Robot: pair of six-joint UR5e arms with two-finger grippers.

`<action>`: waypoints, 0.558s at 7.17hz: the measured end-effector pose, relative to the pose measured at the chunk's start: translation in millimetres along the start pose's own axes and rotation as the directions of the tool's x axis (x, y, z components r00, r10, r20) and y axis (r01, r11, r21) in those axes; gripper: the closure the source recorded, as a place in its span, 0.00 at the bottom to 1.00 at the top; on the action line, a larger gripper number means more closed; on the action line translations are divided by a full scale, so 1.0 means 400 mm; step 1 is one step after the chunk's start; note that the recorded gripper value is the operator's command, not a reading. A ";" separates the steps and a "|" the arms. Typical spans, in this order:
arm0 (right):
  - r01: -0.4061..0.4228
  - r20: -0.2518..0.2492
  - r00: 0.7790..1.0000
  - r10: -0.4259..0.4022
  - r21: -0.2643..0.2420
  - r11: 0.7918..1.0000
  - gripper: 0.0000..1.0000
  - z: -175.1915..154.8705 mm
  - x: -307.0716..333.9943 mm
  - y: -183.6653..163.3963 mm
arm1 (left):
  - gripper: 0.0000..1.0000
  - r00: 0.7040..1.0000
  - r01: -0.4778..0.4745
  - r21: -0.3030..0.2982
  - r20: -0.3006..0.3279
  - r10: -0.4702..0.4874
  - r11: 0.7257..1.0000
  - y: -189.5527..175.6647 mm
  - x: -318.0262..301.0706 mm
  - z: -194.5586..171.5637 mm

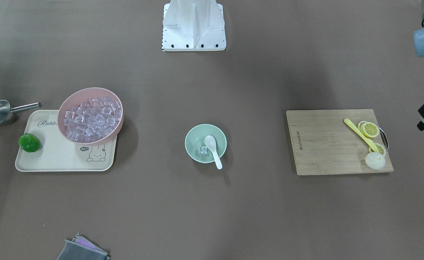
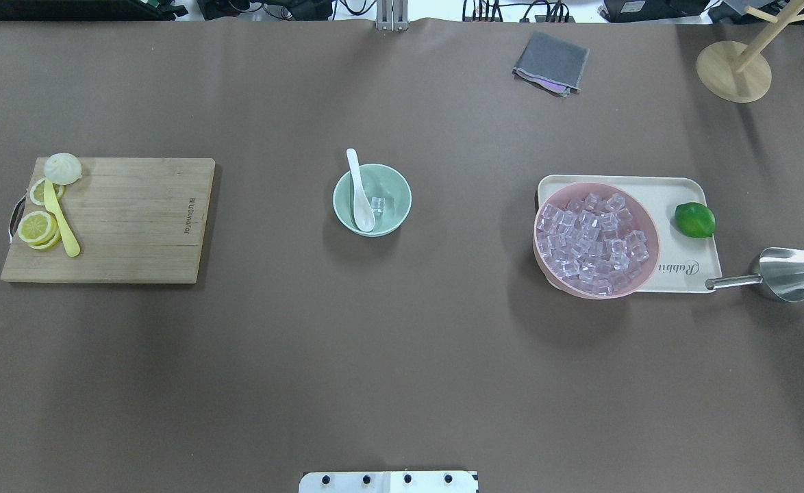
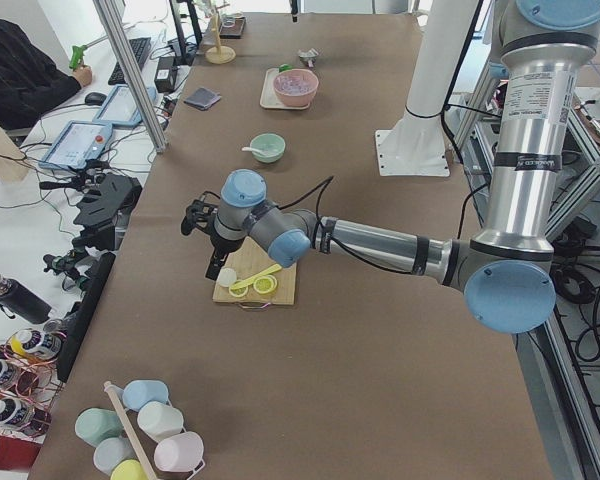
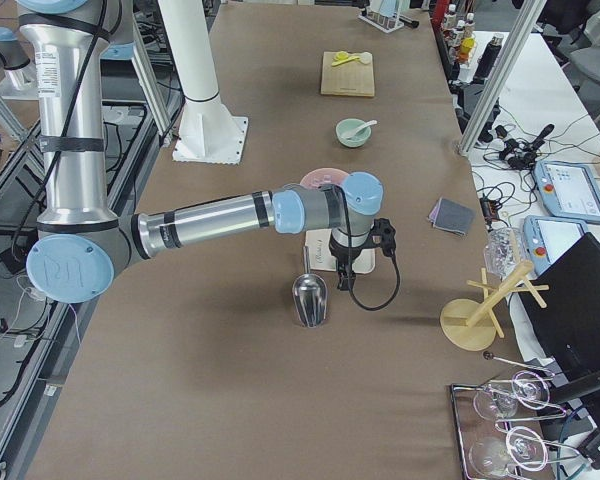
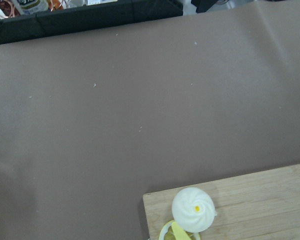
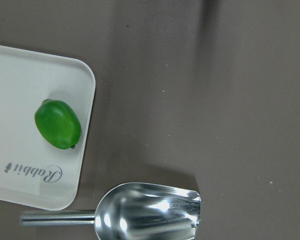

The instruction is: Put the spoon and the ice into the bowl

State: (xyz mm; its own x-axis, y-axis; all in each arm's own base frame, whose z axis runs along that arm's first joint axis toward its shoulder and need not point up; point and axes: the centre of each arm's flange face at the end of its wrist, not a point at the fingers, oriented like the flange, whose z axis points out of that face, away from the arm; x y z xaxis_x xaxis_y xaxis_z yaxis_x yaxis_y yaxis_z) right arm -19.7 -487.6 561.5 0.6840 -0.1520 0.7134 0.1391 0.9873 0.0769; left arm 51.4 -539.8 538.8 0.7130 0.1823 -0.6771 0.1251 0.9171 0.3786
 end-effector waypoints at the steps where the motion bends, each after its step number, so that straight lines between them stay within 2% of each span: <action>1: -0.007 -0.010 1.000 0.007 -0.001 1.000 0.00 0.002 0.024 0.006 | 0.02 1.000 0.008 -0.017 0.022 -0.008 1.000 0.038 -0.054 -0.006; 2: -0.011 -0.030 1.000 0.011 -0.004 1.000 0.00 0.005 0.048 0.010 | 0.02 0.999 0.022 -0.035 0.040 -0.020 0.999 0.069 -0.100 -0.015; 4: 0.027 -0.049 0.998 -0.028 -0.011 1.000 0.00 0.007 0.114 0.048 | 0.02 0.997 0.058 -0.110 0.051 -0.053 0.992 0.143 -0.197 -0.038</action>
State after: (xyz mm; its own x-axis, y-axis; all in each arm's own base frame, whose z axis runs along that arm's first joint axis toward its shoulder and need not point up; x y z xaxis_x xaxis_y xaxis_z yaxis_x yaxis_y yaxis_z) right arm 12.2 -475.3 597.3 0.7141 -0.1816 0.6761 0.1658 0.9822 0.0887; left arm -8.3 -496.3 604.2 0.7395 0.1156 -0.6632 0.0897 0.9594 0.2673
